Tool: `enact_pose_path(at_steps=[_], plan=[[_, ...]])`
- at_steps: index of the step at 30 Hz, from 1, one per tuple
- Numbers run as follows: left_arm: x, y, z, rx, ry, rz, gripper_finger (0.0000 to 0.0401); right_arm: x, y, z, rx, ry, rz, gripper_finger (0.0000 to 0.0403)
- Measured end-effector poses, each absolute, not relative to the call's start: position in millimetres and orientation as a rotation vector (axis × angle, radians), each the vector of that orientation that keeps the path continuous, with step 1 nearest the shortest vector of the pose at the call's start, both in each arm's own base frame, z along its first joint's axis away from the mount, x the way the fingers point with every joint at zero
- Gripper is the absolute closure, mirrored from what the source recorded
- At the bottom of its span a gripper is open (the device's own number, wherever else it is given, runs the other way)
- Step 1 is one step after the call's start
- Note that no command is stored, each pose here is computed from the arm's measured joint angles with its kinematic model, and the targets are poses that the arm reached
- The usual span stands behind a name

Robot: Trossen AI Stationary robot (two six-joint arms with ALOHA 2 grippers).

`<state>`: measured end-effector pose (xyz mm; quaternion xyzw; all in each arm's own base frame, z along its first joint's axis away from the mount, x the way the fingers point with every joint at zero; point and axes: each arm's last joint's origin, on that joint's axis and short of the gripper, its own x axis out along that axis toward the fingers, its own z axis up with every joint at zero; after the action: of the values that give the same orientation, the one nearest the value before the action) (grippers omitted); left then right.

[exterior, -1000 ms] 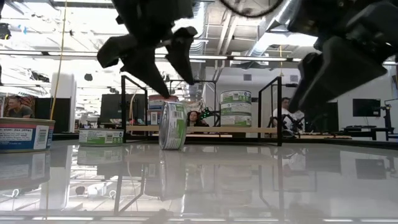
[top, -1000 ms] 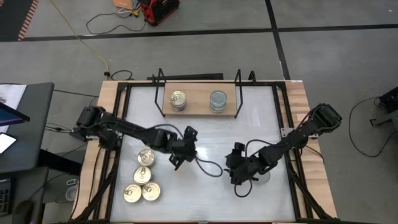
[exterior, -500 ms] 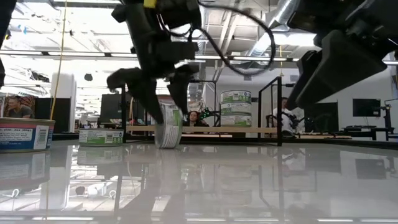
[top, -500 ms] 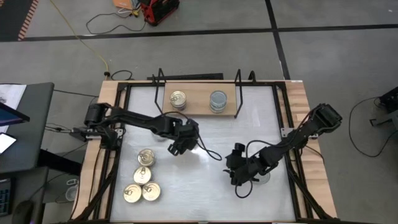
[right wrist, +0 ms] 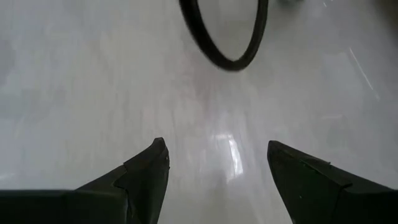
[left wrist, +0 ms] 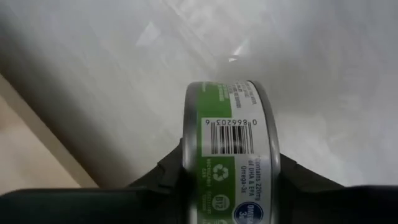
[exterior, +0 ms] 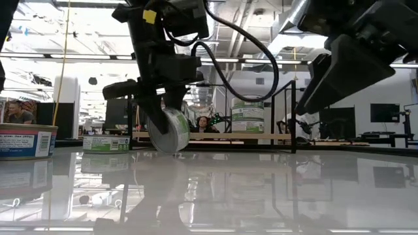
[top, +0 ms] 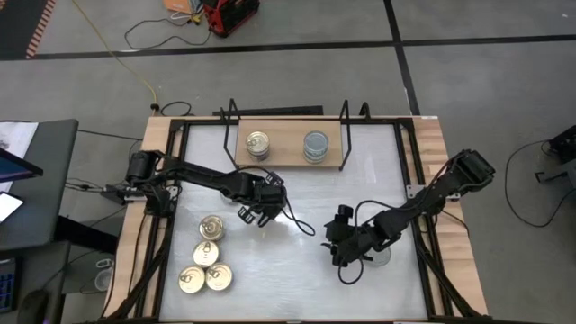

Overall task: Stack canned seafood by type on shelf
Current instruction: Stack the green tuna can on top of the green tuna can on the shelf

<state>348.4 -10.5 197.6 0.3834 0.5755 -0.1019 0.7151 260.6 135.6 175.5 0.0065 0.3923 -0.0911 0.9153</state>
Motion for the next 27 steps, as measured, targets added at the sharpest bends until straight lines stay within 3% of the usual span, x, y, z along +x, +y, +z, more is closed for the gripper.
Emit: enact_pose_path(at_steps=[8, 14, 23, 27], plan=[[349.3, -13.9, 240.4, 0.638, 1.105, -0.175, 0.0279, 234.5, 128.2, 187.4, 0.022, 0.904, -0.272, 0.0106], [352.3, 2.2, 293.6, 0.417, 0.773, -0.102, 0.0275, 219.4, 126.1, 217.6, -0.023, 0.746, -0.309, 0.0107], [356.9, 64.0, 324.2, -0.101, 0.453, -0.057, 0.0275, 216.2, 110.2, 248.1, -0.358, 0.496, -0.553, 0.0107], [360.4, 80.6, 323.5, -0.3, 0.397, -0.068, 0.0271, 229.2, 111.2, 251.5, -0.554, 0.491, -0.548, 0.0107]])
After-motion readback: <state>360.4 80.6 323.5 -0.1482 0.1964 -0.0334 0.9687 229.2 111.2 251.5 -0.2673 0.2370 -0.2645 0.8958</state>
